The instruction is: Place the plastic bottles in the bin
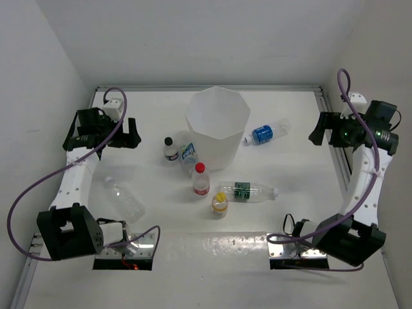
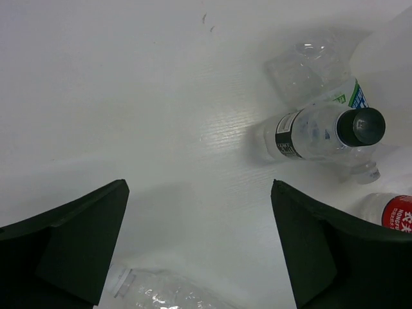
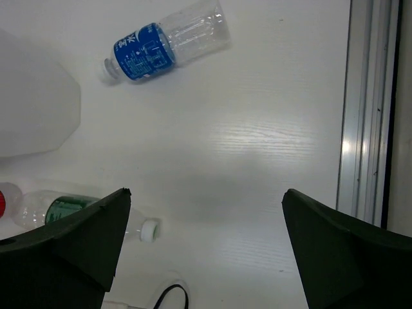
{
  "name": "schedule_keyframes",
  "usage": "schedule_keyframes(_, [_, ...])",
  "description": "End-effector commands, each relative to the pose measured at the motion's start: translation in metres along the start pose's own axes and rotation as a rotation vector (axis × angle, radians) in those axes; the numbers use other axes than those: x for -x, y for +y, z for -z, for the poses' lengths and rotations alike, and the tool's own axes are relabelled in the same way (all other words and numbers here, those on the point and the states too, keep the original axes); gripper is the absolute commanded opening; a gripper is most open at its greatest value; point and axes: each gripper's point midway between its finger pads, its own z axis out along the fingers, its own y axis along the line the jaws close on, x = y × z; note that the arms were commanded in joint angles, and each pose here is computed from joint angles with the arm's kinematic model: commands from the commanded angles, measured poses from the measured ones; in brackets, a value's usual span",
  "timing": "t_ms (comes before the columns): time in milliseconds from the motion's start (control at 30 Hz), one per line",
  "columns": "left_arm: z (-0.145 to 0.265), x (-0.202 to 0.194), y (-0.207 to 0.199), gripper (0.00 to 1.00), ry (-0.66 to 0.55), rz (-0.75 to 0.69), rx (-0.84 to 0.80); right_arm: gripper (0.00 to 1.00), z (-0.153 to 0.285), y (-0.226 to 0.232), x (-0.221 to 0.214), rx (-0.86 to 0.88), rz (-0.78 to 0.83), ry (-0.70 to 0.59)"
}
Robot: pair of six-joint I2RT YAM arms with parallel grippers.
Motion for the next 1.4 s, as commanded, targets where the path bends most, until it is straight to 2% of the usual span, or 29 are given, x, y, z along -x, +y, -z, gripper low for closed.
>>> schedule_keyframes(0, [0.004,0.017,-0.003,1.00,-0.036,-0.021,-0.010,1.00,-0.002,-0.001,0.013,0.010,-0.066,0.000])
schedule_keyframes(33, [0.002,0.020,0.000,1.00,-0.042,-0.011,0.005,1.00,-0.003,-0.001,0.015,0.014,-0.094,0.000])
schedule_keyframes(67, [0.000,0.018,0.002,1.00,-0.031,0.004,0.015,1.00,-0.005,0.006,0.016,0.031,-0.190,0.005])
schedule_keyframes(167, [-0.006,0.015,0.011,1.00,-0.009,0.065,0.063,1.00,-0.022,0.009,0.019,0.044,-0.278,0.020])
schedule_keyframes(200, [-0.005,0.014,0.016,1.00,-0.006,0.076,0.093,1.00,-0.033,0.010,0.017,0.040,-0.418,0.049])
schedule_keyframes(267, [-0.008,0.011,0.020,1.00,0.007,0.103,0.120,1.00,-0.044,0.012,0.032,0.031,-0.507,0.032])
schedule_keyframes(333, [-0.006,0.014,0.024,1.00,0.000,0.100,0.140,1.00,-0.065,0.009,0.042,-0.016,-0.675,0.066])
schedule_keyframes(367, [-0.006,0.014,0.026,1.00,0.001,0.100,0.152,1.00,-0.080,0.006,0.036,-0.044,-0.716,0.115])
schedule_keyframes(433, [-0.009,0.012,0.025,1.00,0.012,0.097,0.155,1.00,-0.095,0.013,0.055,-0.081,-0.760,0.134])
schedule_keyframes(500, [-0.009,0.014,0.030,1.00,0.005,0.105,0.180,1.00,-0.130,0.012,0.048,-0.150,-0.758,0.222])
schedule_keyframes(567, [-0.008,0.013,0.032,1.00,0.005,0.115,0.199,1.00,-0.149,0.010,0.056,-0.203,-0.705,0.196])
schedule_keyframes(700, [-0.008,0.008,0.039,1.00,0.017,0.126,0.243,1.00,-0.195,0.004,0.036,-0.255,-0.686,0.276])
schedule_keyframes(1067, [-0.012,-0.001,0.044,1.00,0.046,0.124,0.260,1.00,-0.258,0.010,0.028,-0.263,-0.652,0.309])
schedule_keyframes(1233, [-0.011,-0.001,0.048,1.00,0.048,0.123,0.282,1.00,-0.282,0.024,0.041,-0.245,-0.593,0.276])
schedule_keyframes(1367, [-0.009,-0.005,0.053,1.00,0.063,0.116,0.314,1.00,-0.295,0.030,0.030,-0.281,-0.535,0.295])
